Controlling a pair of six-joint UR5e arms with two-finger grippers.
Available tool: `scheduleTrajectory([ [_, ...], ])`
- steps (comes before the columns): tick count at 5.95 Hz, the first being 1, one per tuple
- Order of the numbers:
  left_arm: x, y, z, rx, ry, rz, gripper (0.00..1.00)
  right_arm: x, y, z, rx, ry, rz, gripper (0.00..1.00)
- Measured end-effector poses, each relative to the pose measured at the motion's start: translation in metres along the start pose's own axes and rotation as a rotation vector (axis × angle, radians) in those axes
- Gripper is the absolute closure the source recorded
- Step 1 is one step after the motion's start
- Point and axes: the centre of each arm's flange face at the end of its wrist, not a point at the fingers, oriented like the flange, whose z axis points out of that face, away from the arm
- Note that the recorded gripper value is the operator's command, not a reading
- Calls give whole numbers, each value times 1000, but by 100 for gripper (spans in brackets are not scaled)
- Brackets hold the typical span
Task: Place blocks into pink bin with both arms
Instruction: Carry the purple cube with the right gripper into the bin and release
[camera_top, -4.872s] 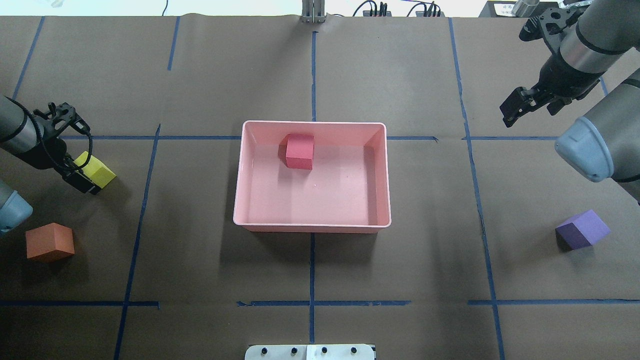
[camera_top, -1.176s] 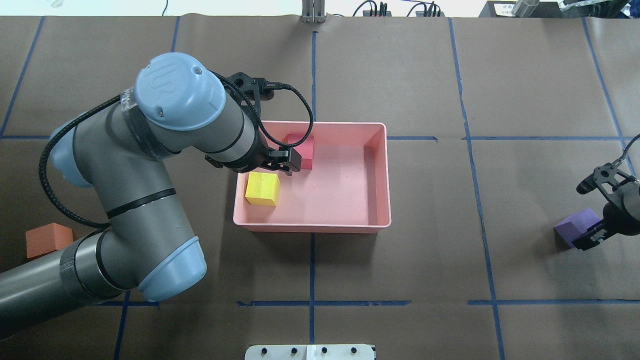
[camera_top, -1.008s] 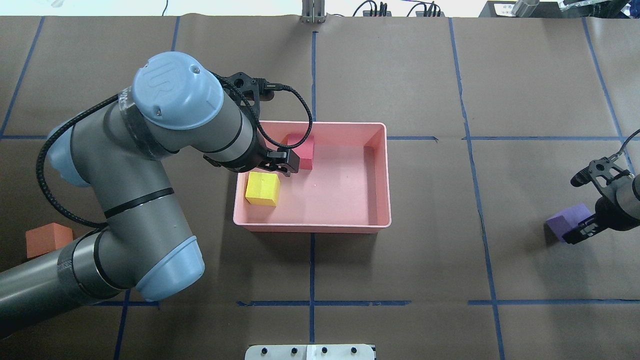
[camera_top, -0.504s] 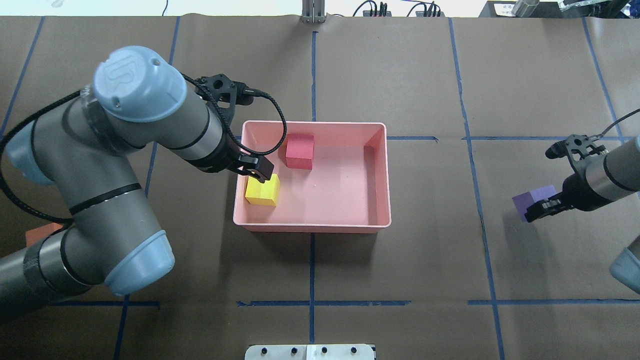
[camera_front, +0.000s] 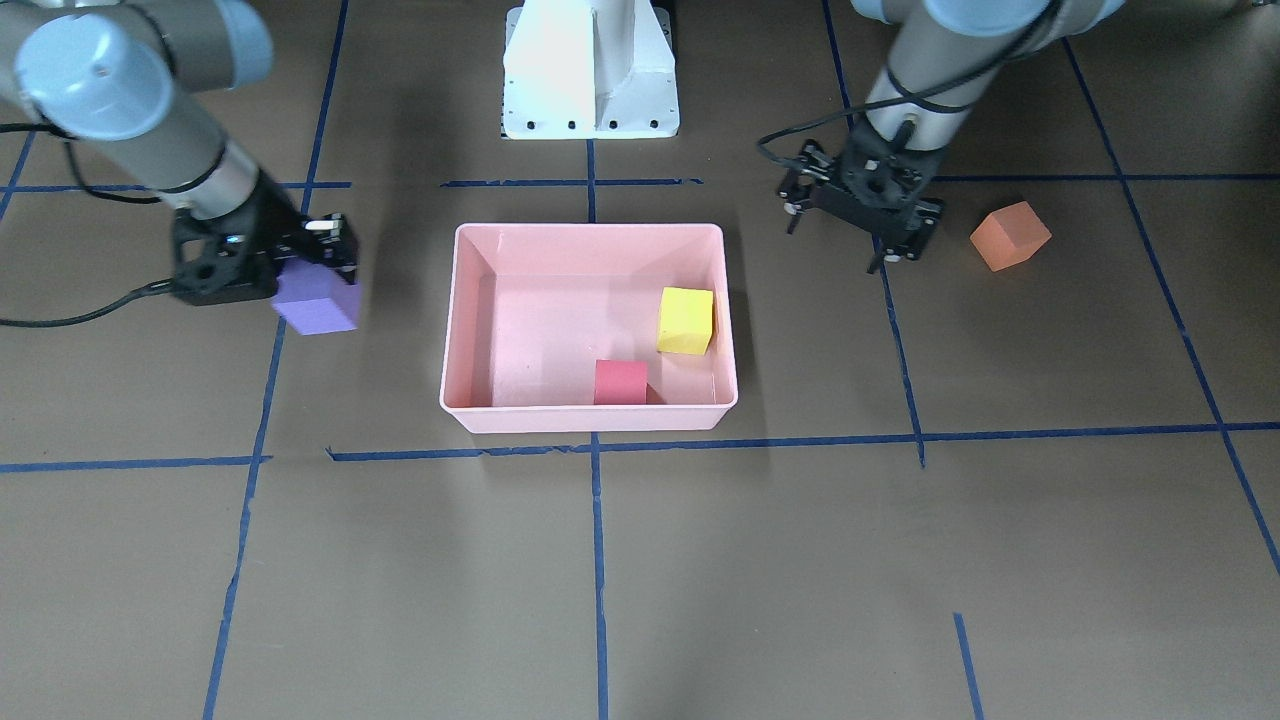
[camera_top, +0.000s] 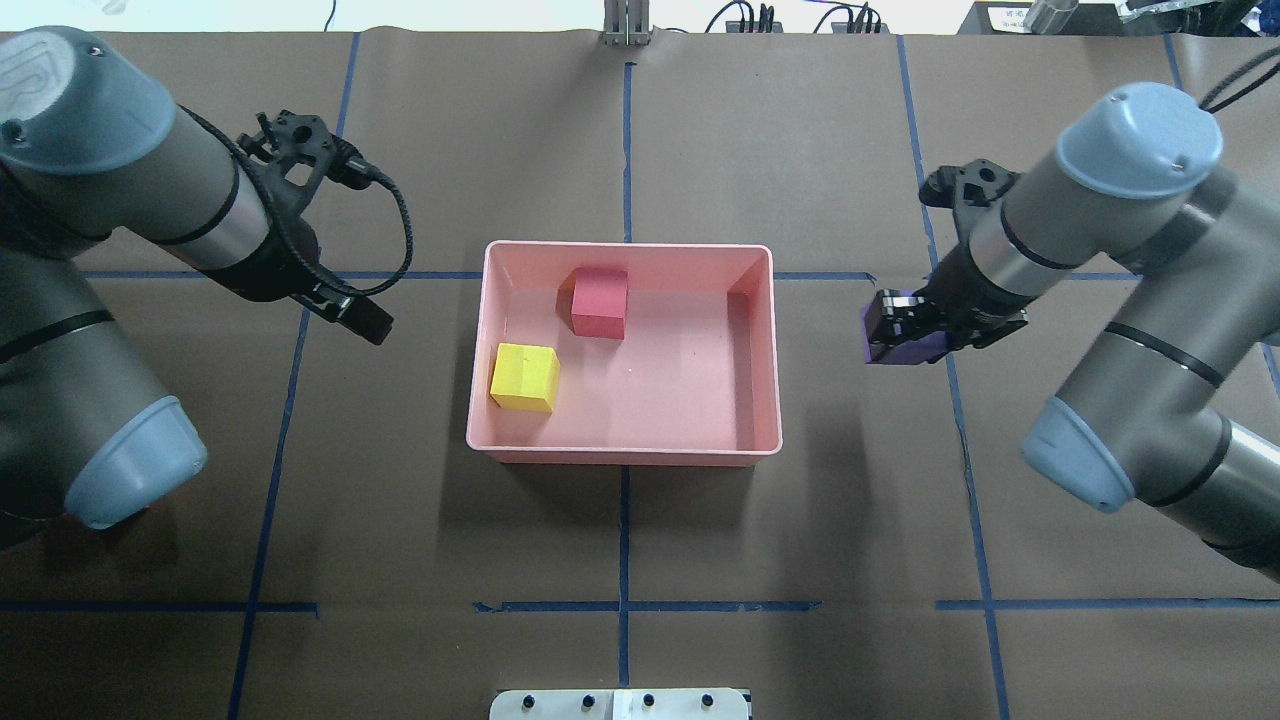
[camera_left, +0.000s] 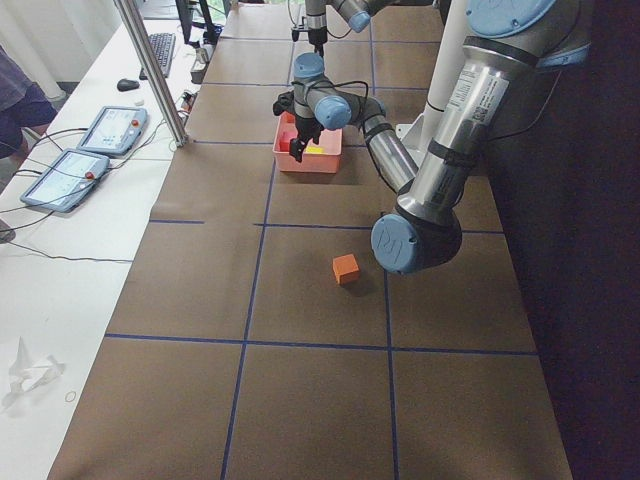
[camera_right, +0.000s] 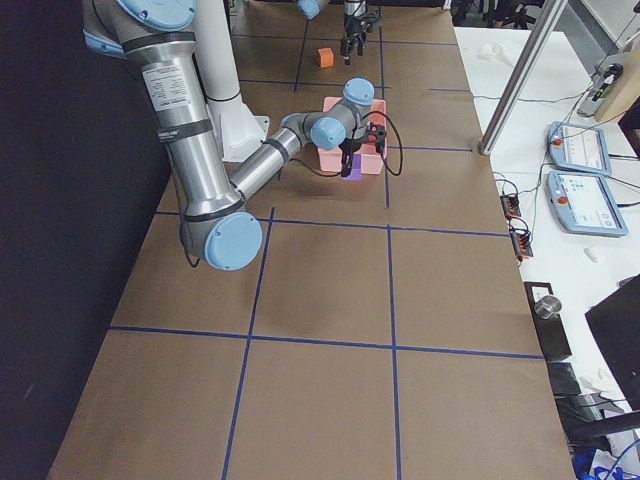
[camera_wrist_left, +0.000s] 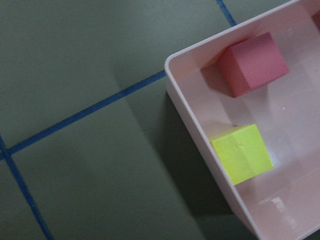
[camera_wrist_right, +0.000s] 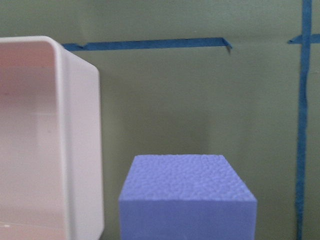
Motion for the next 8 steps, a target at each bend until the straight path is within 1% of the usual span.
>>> scheduleTrajectory([
  [1, -36, 18, -2, -17, 0, 74, 0, -60, 13, -9, 8, 16, 58, 60],
  [2, -62, 34, -3, -30, 0, 125, 0, -107, 35, -4, 34, 27, 94, 1],
  [3, -81, 51, 1, -39, -2, 166, 0, -144, 58, 14, 62, 47, 112, 0],
  [4, -96, 71, 9, -46, -3, 205, 0, -163, 74, 31, 76, 66, 118, 0],
  [5, -112, 98, 19, -60, -3, 237, 0, -162, 75, 33, 89, 74, 97, 0],
  [6, -133, 137, 32, -100, -11, 182, 0, -149, 69, 26, 97, 75, 63, 0],
  [7, -151, 173, 41, -130, -28, 2, 0, -126, 60, 13, 94, 69, 45, 0],
  [8, -159, 194, 44, -118, -47, -259, 0, -102, 50, 0, 90, 65, 25, 0],
])
